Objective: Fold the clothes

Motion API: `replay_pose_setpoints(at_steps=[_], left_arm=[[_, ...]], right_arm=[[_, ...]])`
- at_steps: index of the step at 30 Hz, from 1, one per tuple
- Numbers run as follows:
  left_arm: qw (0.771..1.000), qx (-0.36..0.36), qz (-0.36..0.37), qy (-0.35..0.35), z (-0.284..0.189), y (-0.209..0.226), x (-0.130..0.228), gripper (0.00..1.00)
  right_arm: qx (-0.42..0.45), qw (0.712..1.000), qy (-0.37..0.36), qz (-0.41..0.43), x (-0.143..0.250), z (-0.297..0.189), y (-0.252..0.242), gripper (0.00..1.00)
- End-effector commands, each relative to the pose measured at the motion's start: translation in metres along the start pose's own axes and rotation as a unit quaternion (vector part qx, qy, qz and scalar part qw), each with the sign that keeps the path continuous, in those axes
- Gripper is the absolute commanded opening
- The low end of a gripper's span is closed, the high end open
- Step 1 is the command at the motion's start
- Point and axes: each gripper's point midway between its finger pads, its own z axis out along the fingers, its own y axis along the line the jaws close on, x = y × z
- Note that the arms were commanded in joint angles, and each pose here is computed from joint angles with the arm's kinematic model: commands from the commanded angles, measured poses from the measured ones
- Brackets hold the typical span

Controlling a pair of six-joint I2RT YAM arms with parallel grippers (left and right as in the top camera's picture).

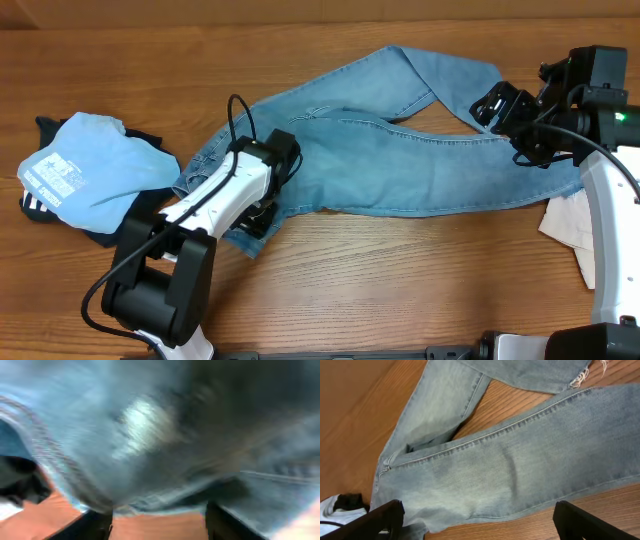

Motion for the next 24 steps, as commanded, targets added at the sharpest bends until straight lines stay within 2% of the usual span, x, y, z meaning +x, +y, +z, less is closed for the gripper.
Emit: replay_pose_setpoints(at_steps=[1, 3, 4, 6, 7, 9, 11, 14, 16, 17, 19, 21, 24], left_arm=[[0.996, -0.070, -0.040, -0.033, -0.003, 0.028, -0.013, 0.46], [0.994, -0.090, -0.053, -0.041, -0.005, 0.034, -0.015, 0.30], [0.990, -0.115, -0.074, -0.046, -0.008, 0.042, -0.016, 0.25], [0.988, -0.120, -0.083, -0.047, -0.011, 0.045, -0.017, 0.15], [0.989, -0.116, -0.082, -0.044, -0.013, 0.044, -0.016, 0.06], [0.991, -0.106, -0.076, -0.036, -0.019, 0.042, -0.013, 0.04], [0.995, -0.066, -0.064, -0.032, -0.049, 0.034, -0.015, 0.04], [0.995, 0.056, -0.068, -0.047, -0.113, 0.016, -0.017, 0.04], [0.984, 0.146, -0.055, -0.086, -0.158, 0.001, -0.017, 0.04], [0.983, 0.146, -0.056, -0.093, -0.164, 0.004, -0.014, 0.04], [0.987, 0.123, -0.066, -0.082, -0.154, 0.016, -0.012, 0.36], [0.986, 0.124, -0.088, -0.064, -0.125, 0.014, -0.014, 0.42], [0.982, 0.122, -0.145, -0.002, -0.049, 0.008, 0.002, 0.49]], right_arm=[[-0.006, 1.000, -0.008, -0.009, -0.002, -0.005, 0.003, 1.00], [-0.006, 1.000, -0.008, -0.009, -0.002, -0.005, 0.003, 1.00], [-0.006, 1.000, -0.008, -0.009, -0.002, -0.005, 0.003, 1.00], [-0.006, 1.000, -0.008, -0.009, -0.002, -0.005, 0.003, 1.00], [-0.006, 1.000, -0.008, -0.010, -0.002, -0.005, 0.003, 1.00], [-0.006, 1.000, -0.008, -0.010, -0.001, -0.005, 0.003, 1.00], [-0.006, 1.000, -0.007, -0.011, -0.001, -0.005, 0.003, 1.00], [0.000, 1.000, -0.009, -0.013, -0.002, -0.005, 0.001, 1.00], [0.007, 1.000, -0.012, -0.014, -0.003, -0.005, -0.002, 1.00], [0.006, 1.000, -0.012, -0.014, -0.003, -0.005, -0.001, 1.00], [0.006, 1.000, -0.013, -0.015, -0.003, -0.005, -0.001, 1.00], [0.006, 1.000, -0.013, -0.015, -0.003, -0.005, -0.001, 1.00], [0.007, 1.000, -0.010, -0.014, -0.002, -0.005, -0.002, 1.00]])
